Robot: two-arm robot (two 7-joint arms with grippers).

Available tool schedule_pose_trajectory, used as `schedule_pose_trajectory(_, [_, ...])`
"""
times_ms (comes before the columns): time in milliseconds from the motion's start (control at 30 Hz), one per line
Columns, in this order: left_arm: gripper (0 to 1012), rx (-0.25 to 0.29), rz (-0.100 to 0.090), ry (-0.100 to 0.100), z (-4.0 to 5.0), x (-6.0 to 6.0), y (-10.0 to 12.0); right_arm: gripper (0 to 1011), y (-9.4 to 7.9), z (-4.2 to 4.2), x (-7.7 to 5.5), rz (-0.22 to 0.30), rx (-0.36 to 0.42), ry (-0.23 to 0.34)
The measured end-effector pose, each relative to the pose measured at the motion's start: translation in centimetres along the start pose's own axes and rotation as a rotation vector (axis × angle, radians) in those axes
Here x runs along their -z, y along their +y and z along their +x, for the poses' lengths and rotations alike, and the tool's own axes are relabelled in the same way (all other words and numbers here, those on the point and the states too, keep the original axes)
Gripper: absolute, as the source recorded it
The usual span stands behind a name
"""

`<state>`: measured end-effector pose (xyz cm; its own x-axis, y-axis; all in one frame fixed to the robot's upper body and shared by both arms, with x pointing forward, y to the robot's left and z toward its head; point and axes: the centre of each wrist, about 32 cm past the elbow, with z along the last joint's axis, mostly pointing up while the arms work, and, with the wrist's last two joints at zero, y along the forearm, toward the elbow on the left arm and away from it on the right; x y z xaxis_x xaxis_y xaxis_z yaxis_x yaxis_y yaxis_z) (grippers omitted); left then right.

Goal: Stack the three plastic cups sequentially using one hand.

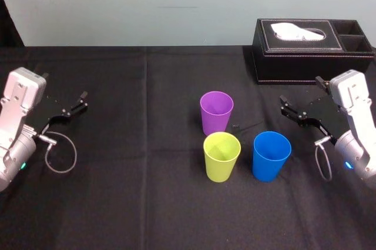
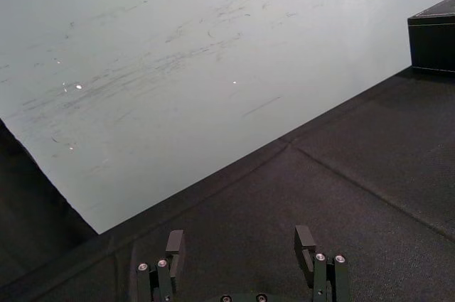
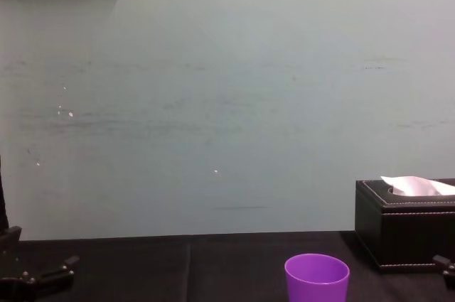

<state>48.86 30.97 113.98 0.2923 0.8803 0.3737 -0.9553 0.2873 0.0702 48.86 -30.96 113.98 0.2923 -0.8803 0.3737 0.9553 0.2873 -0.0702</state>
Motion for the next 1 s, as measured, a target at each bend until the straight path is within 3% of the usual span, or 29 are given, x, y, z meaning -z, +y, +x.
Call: schedule_pose_trajectory(1000, [1011, 0.000, 0.000, 0.000, 0.00, 0.00, 0.00, 1004, 0.00, 0.00, 0.00, 0.000, 0.000, 0.000])
